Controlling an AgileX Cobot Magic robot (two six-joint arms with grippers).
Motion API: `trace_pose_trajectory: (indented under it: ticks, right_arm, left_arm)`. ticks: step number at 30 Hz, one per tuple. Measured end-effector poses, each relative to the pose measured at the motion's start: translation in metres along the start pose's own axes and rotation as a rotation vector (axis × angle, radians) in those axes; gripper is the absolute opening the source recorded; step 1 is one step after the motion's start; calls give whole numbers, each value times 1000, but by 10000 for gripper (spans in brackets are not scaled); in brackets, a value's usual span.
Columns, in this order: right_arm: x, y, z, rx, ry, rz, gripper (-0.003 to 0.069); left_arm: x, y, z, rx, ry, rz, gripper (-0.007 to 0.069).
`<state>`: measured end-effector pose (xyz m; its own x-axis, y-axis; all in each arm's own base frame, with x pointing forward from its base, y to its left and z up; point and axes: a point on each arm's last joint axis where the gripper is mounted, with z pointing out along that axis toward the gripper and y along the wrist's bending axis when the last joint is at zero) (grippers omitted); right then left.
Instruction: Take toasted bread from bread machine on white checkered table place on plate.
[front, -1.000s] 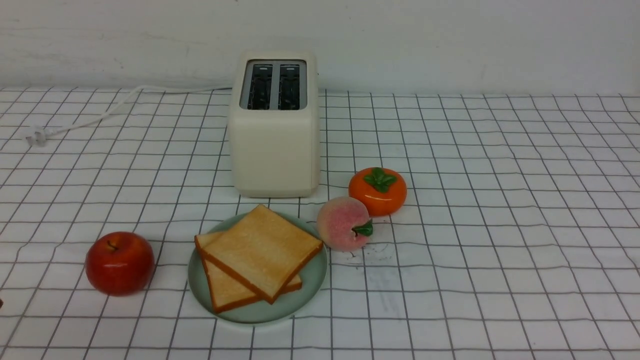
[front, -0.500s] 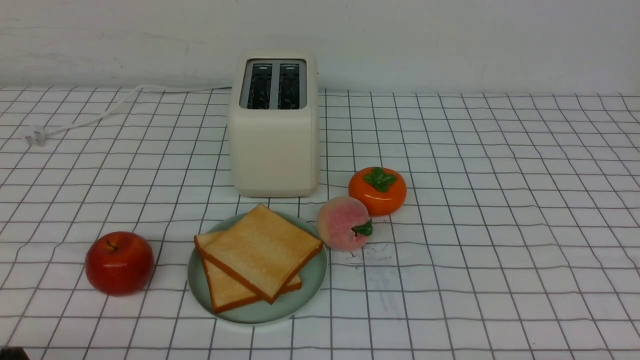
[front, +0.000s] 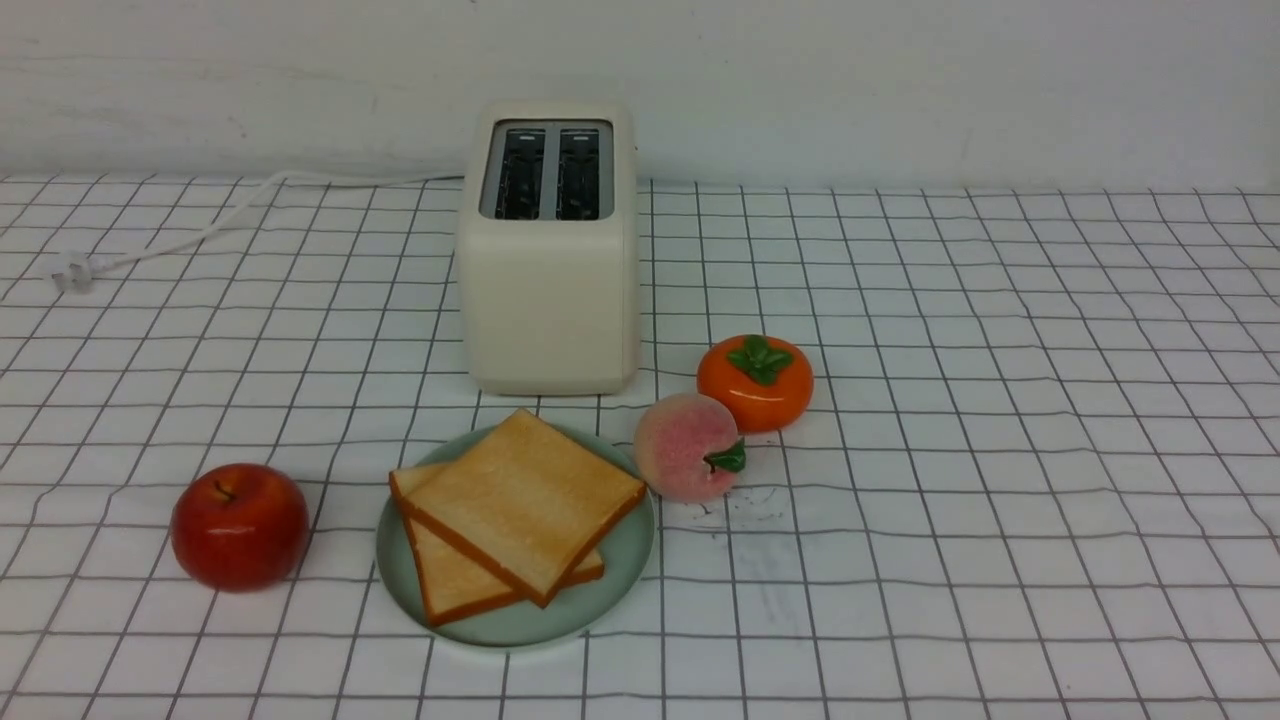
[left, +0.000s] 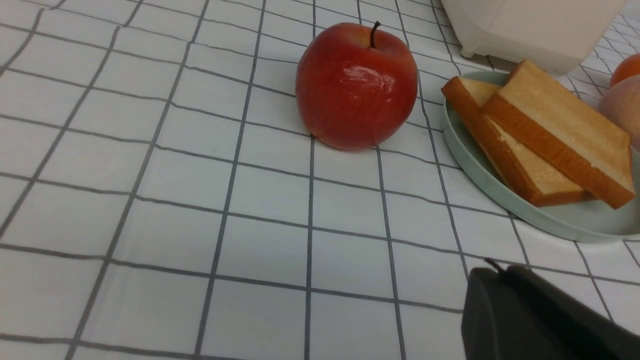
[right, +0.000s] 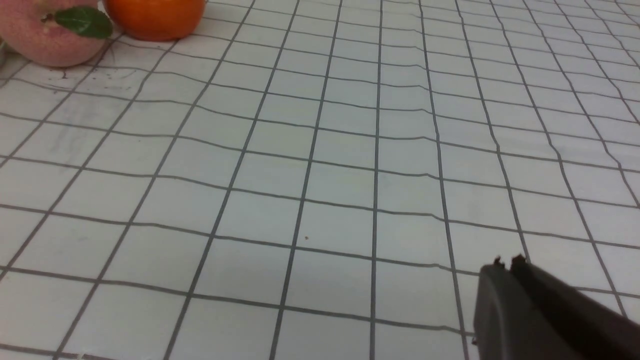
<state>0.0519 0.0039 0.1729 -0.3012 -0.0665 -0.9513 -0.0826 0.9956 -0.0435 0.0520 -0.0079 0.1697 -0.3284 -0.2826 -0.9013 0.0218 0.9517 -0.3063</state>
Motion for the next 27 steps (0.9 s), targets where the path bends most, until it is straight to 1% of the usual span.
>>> trace_pose_trajectory:
  ticks: [27]
  right_arm:
    - [0,0,0,0,0,0,20]
  left_arm:
    - [0,0,0,0,0,-4,-12]
